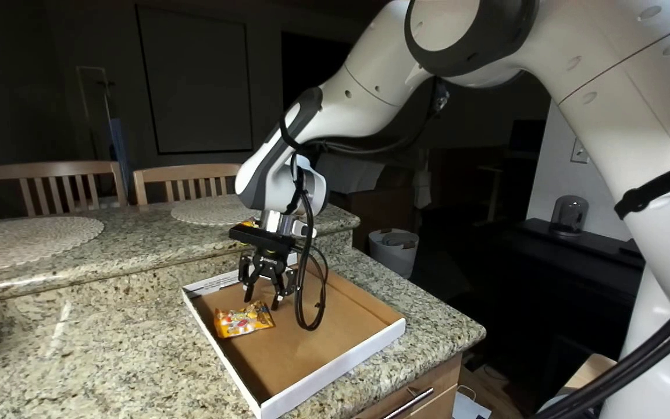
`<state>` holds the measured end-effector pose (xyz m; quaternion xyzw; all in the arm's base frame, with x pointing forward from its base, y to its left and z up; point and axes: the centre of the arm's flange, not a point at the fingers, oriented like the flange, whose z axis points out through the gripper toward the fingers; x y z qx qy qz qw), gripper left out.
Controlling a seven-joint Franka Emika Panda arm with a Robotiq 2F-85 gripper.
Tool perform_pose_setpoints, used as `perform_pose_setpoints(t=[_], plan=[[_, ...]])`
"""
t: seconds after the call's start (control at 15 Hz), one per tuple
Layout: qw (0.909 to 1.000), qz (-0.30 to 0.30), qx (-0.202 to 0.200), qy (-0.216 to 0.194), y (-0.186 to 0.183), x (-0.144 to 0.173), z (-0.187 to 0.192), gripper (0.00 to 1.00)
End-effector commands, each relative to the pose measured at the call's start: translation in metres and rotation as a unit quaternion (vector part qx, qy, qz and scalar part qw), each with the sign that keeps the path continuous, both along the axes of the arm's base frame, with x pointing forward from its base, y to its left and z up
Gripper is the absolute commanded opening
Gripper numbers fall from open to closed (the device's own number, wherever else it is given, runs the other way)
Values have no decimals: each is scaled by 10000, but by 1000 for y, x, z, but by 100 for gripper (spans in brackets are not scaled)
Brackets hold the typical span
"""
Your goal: Pick up the two objects on the cover box and put them on the counter
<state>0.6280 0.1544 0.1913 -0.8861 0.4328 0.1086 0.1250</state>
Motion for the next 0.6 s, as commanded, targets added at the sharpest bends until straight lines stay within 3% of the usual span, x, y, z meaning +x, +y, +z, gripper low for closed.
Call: perform_pose_setpoints(t=[0.0,0.13,0.2,0.33,0.53], plan=[[9999,1,-44,97,1,2,7,40],[9999,52,-73,78,5,0,8,27],[9999,74,-90,73,6,-1,8,25],[9999,104,-107,65,8,-2,9,61],[9998,141,-125,63,11,-4,9,74]])
